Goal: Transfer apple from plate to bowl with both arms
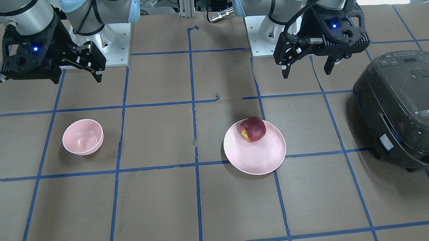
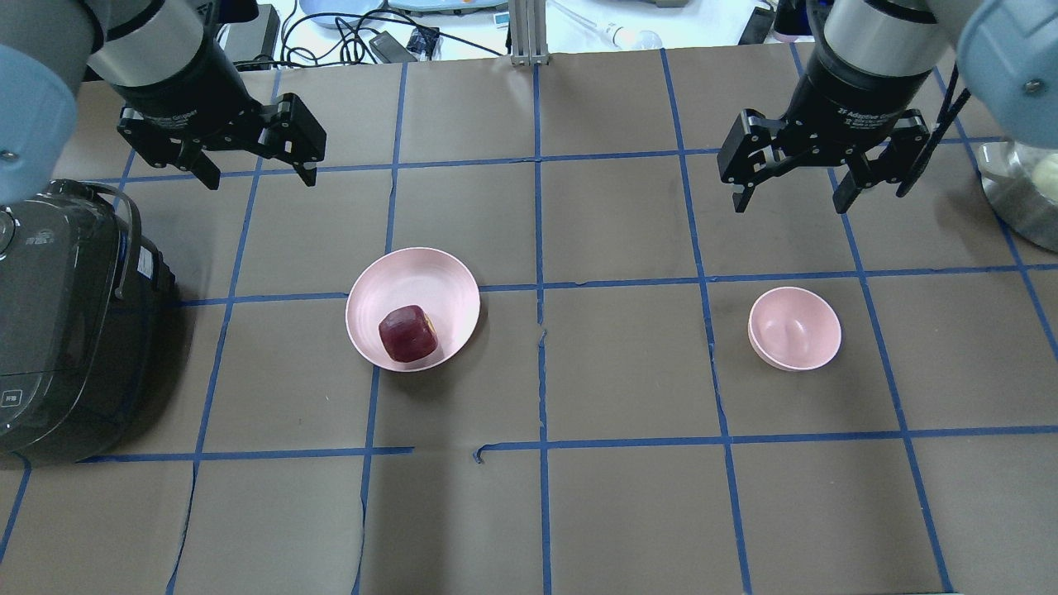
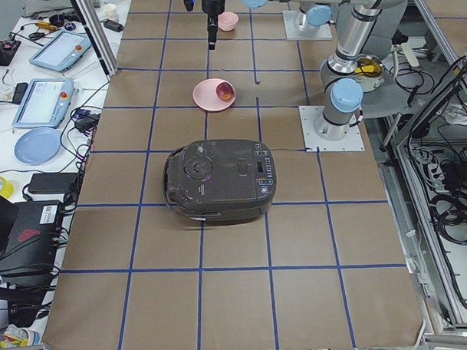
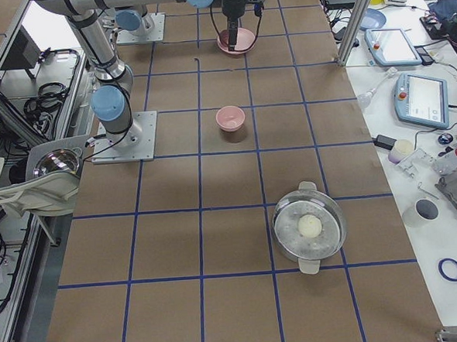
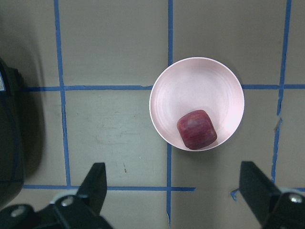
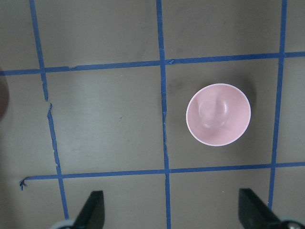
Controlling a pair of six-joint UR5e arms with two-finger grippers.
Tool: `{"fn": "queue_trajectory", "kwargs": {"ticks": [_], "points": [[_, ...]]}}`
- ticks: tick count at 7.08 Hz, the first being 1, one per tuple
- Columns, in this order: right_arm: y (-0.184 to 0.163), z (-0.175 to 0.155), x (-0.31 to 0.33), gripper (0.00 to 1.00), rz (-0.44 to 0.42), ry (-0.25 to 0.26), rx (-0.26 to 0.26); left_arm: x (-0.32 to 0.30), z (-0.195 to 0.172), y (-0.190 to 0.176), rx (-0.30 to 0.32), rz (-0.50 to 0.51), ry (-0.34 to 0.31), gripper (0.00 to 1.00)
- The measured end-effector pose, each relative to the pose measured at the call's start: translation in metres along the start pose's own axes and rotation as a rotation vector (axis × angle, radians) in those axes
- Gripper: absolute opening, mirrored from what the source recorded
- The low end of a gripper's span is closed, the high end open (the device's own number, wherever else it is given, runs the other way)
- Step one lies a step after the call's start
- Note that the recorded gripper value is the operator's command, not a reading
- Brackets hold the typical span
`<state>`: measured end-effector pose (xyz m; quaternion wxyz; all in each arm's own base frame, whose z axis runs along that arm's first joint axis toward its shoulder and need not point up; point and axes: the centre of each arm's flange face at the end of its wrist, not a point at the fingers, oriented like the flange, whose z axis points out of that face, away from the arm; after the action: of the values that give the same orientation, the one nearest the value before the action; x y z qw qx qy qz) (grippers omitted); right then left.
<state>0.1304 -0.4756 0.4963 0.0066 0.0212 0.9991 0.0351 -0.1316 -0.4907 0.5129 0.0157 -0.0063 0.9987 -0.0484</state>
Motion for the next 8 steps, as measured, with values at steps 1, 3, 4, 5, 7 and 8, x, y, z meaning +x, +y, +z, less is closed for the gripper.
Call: {"fn": "queue_trajectory", "kwargs": {"ticks": [1, 3, 4, 5, 7, 8], "points": [[-0.0002, -0.0011, -0.0001, 1.0, -0.01, -0.001, 0.003, 0.0001, 0.0002, 0.0001, -0.001, 0.0, 0.001, 1.0], [-0.0027, -0.0037, 0.0001, 1.0, -0.015, -0.002, 0.02, 0.0001, 0.0005, 0.0001, -0.001, 0.0, 0.0, 1.0], [-0.0028, -0.0039, 0.0009, 1.0, -0.01, 0.005, 0.025, 0.0001, 0.0008, 0.0, -0.002, -0.001, 0.001, 1.0], [-0.0026, -0.0037, 0.0016, 1.0, -0.005, 0.01, 0.025, 0.0001, 0.0012, -0.0005, -0.002, -0.001, 0.001, 1.0], [-0.0027, -0.0015, 0.0019, 1.0, -0.004, 0.013, 0.019, 0.0007, 0.0014, -0.0004, -0.003, -0.015, -0.001, 1.0], [-0.0037, -0.0003, 0.0019, 1.0, -0.005, 0.013, 0.018, 0.0011, 0.0029, -0.0006, -0.006, -0.022, -0.002, 1.0]]}}
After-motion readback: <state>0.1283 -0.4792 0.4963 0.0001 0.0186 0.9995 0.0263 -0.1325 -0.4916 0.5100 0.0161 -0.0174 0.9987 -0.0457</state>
